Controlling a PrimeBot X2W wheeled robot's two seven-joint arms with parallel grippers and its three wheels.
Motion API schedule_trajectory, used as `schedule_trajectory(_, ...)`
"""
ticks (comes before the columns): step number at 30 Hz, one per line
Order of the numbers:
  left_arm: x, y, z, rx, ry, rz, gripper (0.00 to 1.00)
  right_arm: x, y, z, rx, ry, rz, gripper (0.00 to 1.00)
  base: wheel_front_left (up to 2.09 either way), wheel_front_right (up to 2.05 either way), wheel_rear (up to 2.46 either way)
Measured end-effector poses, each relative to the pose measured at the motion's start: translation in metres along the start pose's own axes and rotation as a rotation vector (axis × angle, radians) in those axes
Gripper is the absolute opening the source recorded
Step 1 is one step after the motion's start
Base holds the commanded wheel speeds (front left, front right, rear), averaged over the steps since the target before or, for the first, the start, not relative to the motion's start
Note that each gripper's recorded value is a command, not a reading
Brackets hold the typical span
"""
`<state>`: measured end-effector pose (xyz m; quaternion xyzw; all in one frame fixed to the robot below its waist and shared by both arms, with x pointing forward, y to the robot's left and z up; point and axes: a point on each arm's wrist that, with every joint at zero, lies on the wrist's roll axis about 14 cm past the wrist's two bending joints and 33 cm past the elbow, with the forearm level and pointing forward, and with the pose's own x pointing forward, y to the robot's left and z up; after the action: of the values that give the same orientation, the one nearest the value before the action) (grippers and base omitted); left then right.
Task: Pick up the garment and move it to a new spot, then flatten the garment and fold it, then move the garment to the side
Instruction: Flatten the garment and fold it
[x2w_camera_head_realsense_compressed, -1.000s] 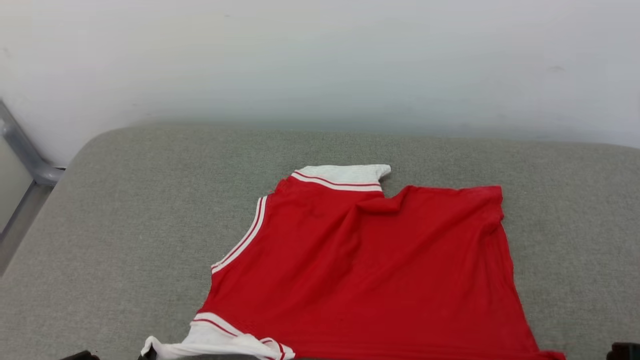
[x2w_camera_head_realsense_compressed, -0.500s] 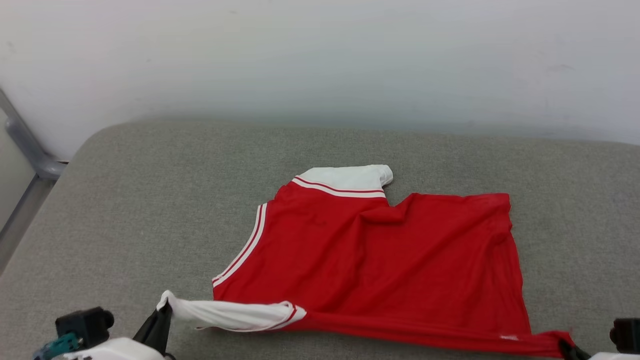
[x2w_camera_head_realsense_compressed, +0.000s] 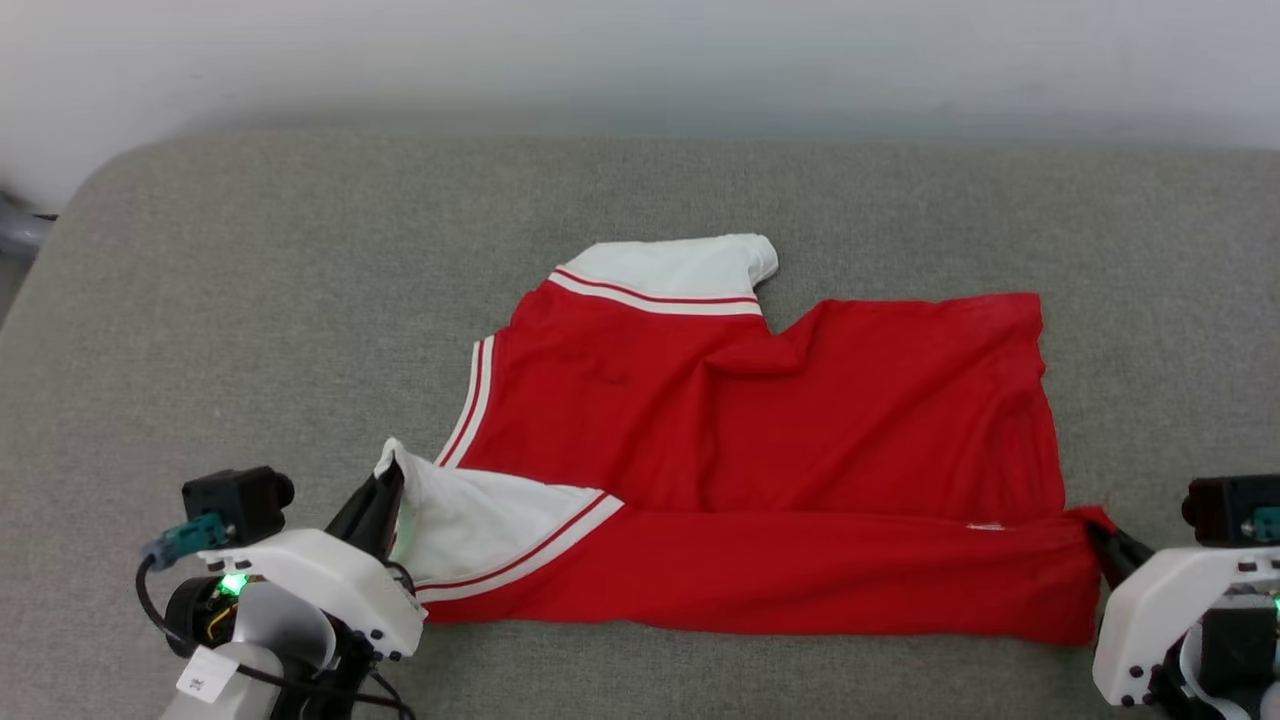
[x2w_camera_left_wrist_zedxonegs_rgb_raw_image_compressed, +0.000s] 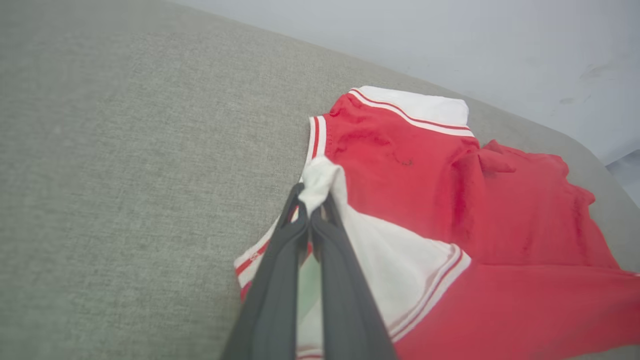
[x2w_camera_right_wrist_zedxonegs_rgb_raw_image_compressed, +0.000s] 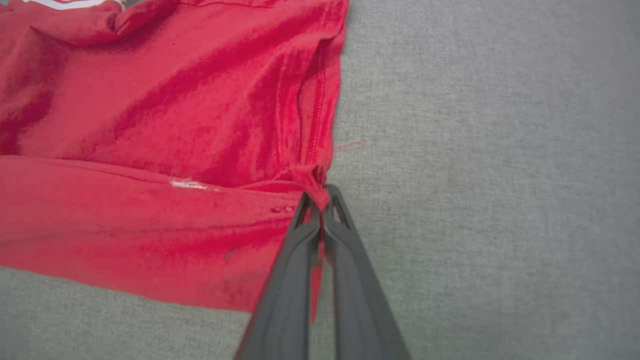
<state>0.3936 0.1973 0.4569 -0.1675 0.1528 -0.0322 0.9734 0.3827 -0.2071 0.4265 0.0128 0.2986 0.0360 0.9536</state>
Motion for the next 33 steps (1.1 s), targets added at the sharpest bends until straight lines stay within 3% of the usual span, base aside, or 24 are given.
schedule_trajectory(10, 0.037, 0.005, -0.045, -0.031, 0.119, 0.001, 0.00, 0.039, 0.003, -0.022, -0.027, 0.072, 0.028, 0.00, 0.00, 0.00, 0.00)
schedule_trajectory(11, 0.039, 0.005, -0.047, -0.029, 0.125, -0.001, 0.05, 0.041, 0.003, -0.023, -0.030, 0.070, 0.029, 0.11, 0.00, 0.00, 0.00)
schedule_trajectory(12, 0.041, 0.005, -0.048, -0.031, 0.130, -0.005, 0.29, 0.043, 0.003, -0.024, -0.040, 0.068, 0.030, 0.32, 0.00, 0.00, 0.00)
schedule_trajectory(13, 0.042, 0.006, -0.049, -0.035, 0.131, -0.004, 0.50, 0.044, 0.003, -0.025, -0.038, 0.067, 0.031, 0.82, 0.00, 0.00, 0.00)
schedule_trajectory(14, 0.043, 0.006, -0.050, -0.037, 0.130, -0.002, 0.85, 0.045, 0.004, -0.025, -0.039, 0.064, 0.033, 1.00, 0.00, 0.00, 0.00)
schedule_trajectory(15, 0.043, 0.007, -0.052, -0.040, 0.135, 0.000, 1.00, 0.046, 0.006, -0.025, -0.040, 0.054, 0.037, 1.00, 0.00, 0.00, 0.00)
schedule_trajectory(19, 0.044, 0.010, -0.050, -0.042, 0.118, 0.010, 1.00, 0.044, 0.011, -0.011, -0.041, -0.046, 0.052, 1.00, 0.00, 0.00, 0.00)
schedule_trajectory(27, 0.035, 0.021, -0.022, 0.001, 0.045, 0.041, 1.00, 0.017, 0.007, 0.047, 0.004, -0.390, 0.015, 1.00, 0.00, 0.00, 0.00)
schedule_trajectory(33, 0.023, 0.023, 0.005, 0.058, 0.030, 0.039, 1.00, -0.011, 0.011, 0.066, 0.009, -0.517, -0.006, 1.00, 0.00, 0.00, 0.00)
